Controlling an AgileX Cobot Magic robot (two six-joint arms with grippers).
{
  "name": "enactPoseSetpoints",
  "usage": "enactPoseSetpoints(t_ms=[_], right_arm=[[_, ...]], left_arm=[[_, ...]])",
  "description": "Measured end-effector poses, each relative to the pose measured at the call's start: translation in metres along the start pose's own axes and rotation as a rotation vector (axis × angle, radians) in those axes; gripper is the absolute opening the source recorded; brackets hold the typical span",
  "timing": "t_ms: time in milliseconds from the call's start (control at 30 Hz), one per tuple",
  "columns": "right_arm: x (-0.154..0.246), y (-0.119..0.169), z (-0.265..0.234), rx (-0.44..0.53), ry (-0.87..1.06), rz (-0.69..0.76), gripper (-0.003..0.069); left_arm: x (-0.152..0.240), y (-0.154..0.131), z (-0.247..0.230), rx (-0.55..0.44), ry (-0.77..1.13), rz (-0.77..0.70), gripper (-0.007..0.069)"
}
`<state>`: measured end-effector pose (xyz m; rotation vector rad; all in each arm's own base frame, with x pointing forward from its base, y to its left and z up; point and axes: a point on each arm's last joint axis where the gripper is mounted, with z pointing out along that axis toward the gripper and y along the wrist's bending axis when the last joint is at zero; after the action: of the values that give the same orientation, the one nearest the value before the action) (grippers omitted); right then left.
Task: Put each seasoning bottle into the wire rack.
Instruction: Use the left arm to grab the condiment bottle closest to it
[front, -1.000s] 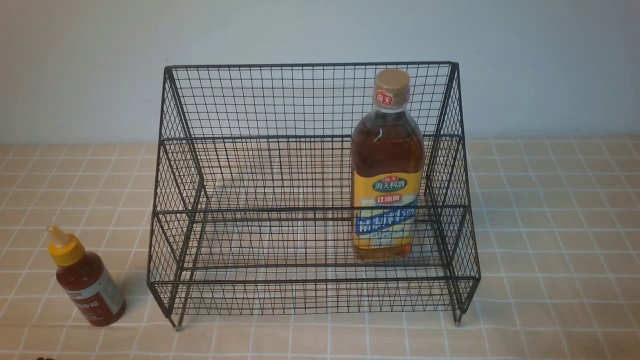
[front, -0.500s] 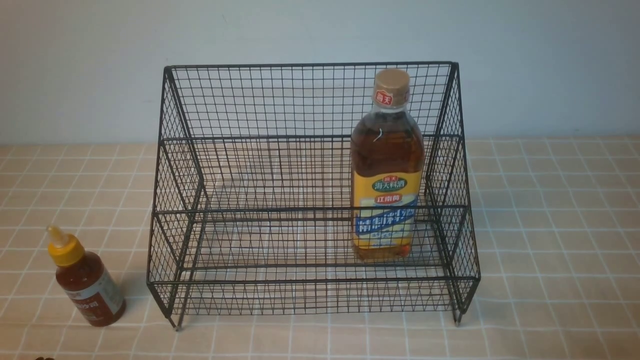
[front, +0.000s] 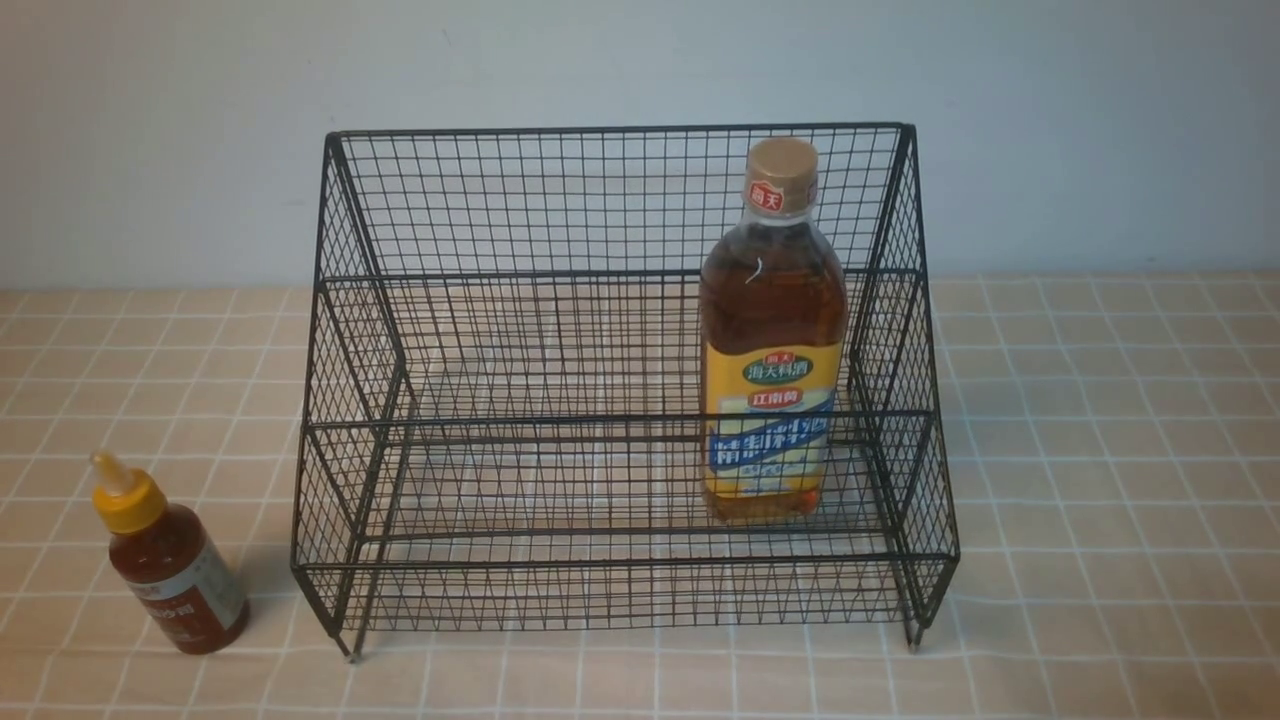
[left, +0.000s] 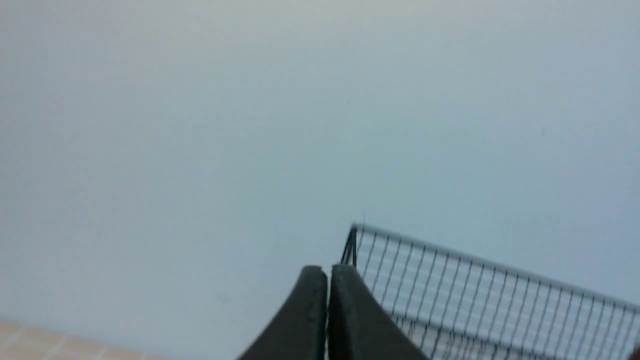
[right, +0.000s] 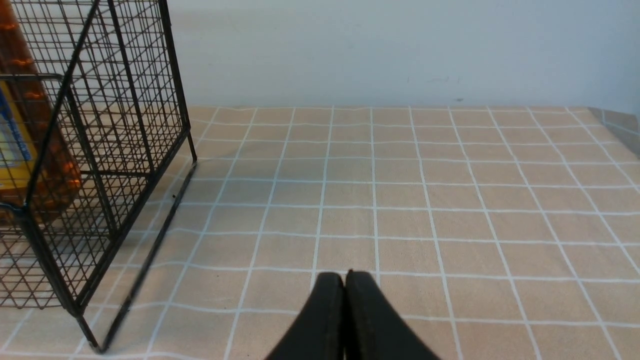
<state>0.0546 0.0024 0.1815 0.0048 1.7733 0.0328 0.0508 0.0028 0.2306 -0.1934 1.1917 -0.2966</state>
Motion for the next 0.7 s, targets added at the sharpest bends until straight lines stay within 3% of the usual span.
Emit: enactPoseSetpoints(t_ms=[100, 333, 500, 533, 567, 700], right_arm=[[0.000, 0.000, 0.000, 0.000, 0.000, 0.000, -0.0013], [0.000, 0.000, 0.000, 0.000, 0.000, -0.001, -0.0013], [0.000, 0.000, 0.000, 0.000, 0.000, -0.001, -0.0013], [0.000, 0.000, 0.000, 0.000, 0.000, -0.001, -0.0013], [0.000, 0.000, 0.000, 0.000, 0.000, -0.001, -0.0013], [0.000, 0.000, 0.000, 0.000, 0.000, -0.001, -0.0013]], left_arm=[[-0.004, 0.000, 0.002, -0.004, -0.034, 0.020, -0.0007], [0.003, -0.002, 0.038, -0.051, 0.195, 0.169, 0.0041], [0.005, -0.001, 0.073, -0.102, 0.294, 0.242, 0.0167], [0.008, 0.001, 0.083, -0.196, 0.311, 0.253, 0.0214], [0.010, 0.003, 0.091, -0.156, 0.343, 0.239, 0.0247], [0.017, 0.010, 0.112, -0.237, 0.370, 0.239, 0.0355]])
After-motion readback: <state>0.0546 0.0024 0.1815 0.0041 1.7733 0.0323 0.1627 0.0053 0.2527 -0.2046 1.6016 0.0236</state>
